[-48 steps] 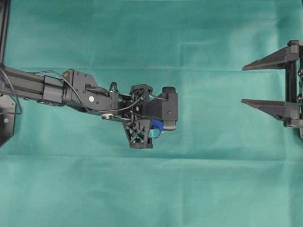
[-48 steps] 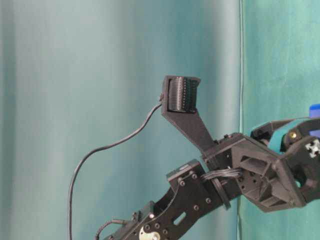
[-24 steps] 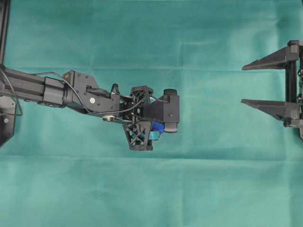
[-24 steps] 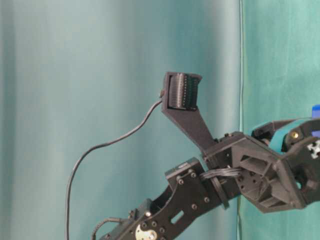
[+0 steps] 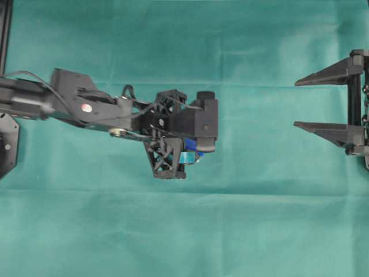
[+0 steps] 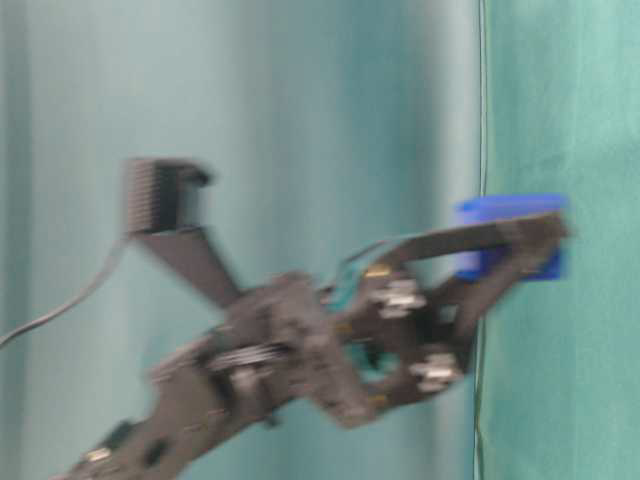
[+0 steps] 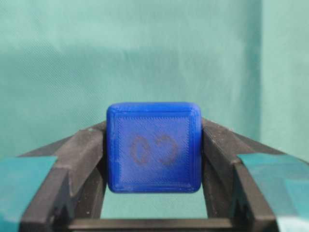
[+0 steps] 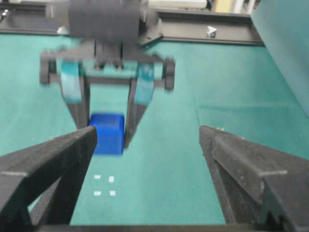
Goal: Handover the blue block to the right arm after grasping it with the left arm, then place it in the designated position.
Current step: 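Raise the held cube with the left gripper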
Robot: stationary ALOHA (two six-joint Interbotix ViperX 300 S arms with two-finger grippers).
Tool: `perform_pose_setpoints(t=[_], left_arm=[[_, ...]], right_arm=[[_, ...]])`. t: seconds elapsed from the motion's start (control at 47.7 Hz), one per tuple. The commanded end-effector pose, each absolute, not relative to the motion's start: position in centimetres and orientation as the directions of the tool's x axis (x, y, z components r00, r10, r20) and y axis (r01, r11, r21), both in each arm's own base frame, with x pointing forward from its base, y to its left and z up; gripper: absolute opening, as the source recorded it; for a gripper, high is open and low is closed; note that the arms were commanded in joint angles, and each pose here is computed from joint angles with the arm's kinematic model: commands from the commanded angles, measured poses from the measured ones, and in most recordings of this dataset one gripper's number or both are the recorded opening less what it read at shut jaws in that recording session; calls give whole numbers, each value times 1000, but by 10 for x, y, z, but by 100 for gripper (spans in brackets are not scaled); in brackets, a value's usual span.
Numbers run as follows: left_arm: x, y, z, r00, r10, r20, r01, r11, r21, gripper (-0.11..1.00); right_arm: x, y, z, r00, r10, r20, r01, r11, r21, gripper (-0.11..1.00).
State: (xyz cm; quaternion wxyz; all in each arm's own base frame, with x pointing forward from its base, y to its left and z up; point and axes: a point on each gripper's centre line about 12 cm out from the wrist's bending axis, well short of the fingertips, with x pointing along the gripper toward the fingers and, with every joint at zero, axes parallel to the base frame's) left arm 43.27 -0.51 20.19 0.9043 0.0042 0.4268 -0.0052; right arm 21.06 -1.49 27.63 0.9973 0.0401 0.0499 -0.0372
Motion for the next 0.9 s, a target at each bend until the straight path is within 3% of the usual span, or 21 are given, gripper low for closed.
perform_pose_setpoints(t=[0.0, 0.587, 0.88], left_arm=[[432, -6, 241, 699, -7, -715, 18, 1000, 7, 47], [414, -5, 346, 781, -1, -625, 19, 1000, 23, 47], [412, 0, 367, 774, 10, -633, 13, 999, 31, 47]], right_arm=[[213, -15, 284, 994, -72, -84, 78, 994, 75, 94], [213, -16, 283, 993, -73, -92, 80, 994, 75, 94], [213, -16, 283, 993, -73, -92, 80, 994, 75, 94]])
